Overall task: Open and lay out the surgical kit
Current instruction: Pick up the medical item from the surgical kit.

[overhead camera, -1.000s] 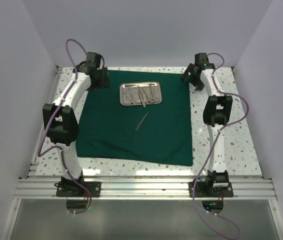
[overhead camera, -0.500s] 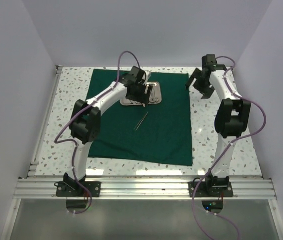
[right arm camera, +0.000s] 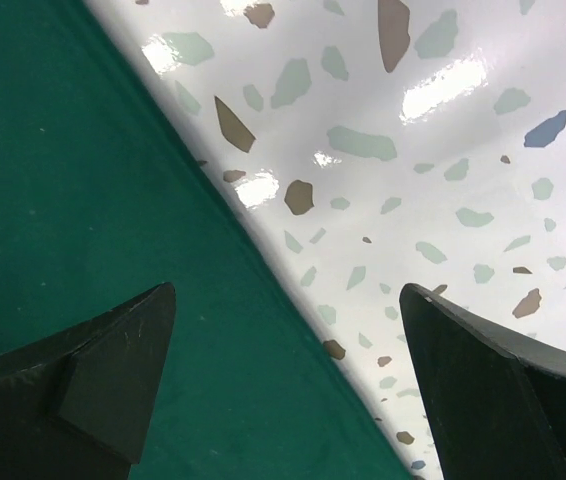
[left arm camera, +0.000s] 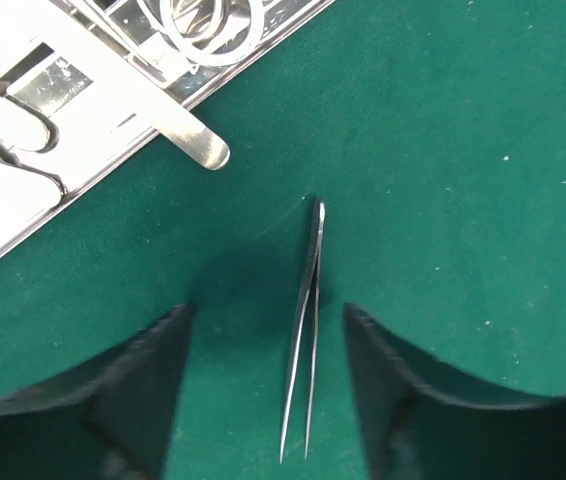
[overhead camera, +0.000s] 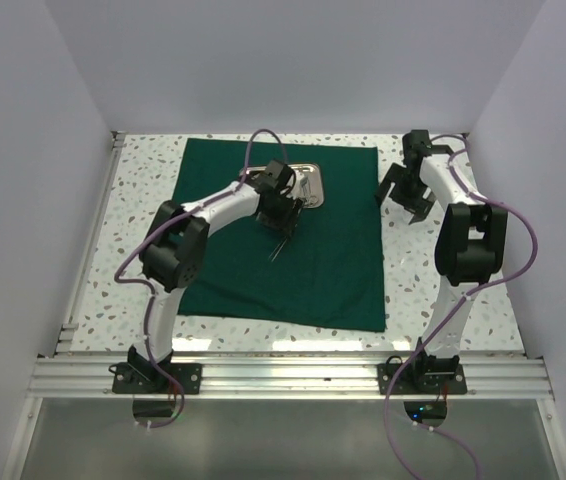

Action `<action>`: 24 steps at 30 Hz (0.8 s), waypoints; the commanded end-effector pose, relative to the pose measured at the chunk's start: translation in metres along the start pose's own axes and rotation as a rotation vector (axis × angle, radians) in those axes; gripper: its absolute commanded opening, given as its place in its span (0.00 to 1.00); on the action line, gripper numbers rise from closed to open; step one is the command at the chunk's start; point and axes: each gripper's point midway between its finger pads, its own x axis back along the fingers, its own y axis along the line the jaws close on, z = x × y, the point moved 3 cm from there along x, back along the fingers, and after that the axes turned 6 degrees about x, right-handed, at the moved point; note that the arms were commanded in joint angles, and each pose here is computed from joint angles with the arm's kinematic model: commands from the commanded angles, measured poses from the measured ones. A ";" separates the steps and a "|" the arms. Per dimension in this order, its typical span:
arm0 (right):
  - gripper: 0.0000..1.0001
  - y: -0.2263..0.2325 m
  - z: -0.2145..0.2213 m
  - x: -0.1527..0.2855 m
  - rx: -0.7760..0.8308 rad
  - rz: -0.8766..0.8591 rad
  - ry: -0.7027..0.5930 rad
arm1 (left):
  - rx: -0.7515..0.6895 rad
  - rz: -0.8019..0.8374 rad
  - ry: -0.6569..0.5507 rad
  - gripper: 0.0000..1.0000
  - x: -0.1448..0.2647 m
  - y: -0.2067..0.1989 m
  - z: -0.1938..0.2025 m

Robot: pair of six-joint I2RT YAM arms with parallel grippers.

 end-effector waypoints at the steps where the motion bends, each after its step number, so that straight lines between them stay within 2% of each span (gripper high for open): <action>1: 0.99 -0.003 -0.007 0.027 0.006 -0.004 -0.070 | -0.028 0.016 -0.053 0.60 0.007 -0.006 -0.012; 2: 0.98 -0.004 -0.007 0.028 0.008 0.002 -0.069 | -0.027 0.015 -0.047 0.54 0.006 -0.006 -0.011; 3: 0.98 -0.004 -0.007 0.027 0.010 0.005 -0.067 | -0.033 0.020 -0.051 0.44 0.006 -0.009 -0.013; 5: 0.98 -0.005 -0.010 0.028 0.015 0.013 -0.075 | -0.043 0.021 -0.052 0.38 0.007 -0.013 -0.013; 6: 0.98 -0.005 -0.011 0.027 0.020 0.014 -0.073 | -0.059 0.025 -0.053 0.31 0.008 -0.017 -0.012; 7: 0.98 -0.005 -0.010 0.026 0.019 0.018 -0.070 | -0.066 0.025 -0.053 0.29 0.008 -0.019 -0.011; 16: 0.99 -0.005 -0.005 0.019 0.031 0.013 -0.049 | -0.132 0.000 -0.051 0.33 0.011 -0.037 -0.004; 24: 0.99 -0.010 -0.002 0.019 0.067 0.027 -0.044 | -0.122 -0.199 0.027 0.31 -0.012 -0.007 0.014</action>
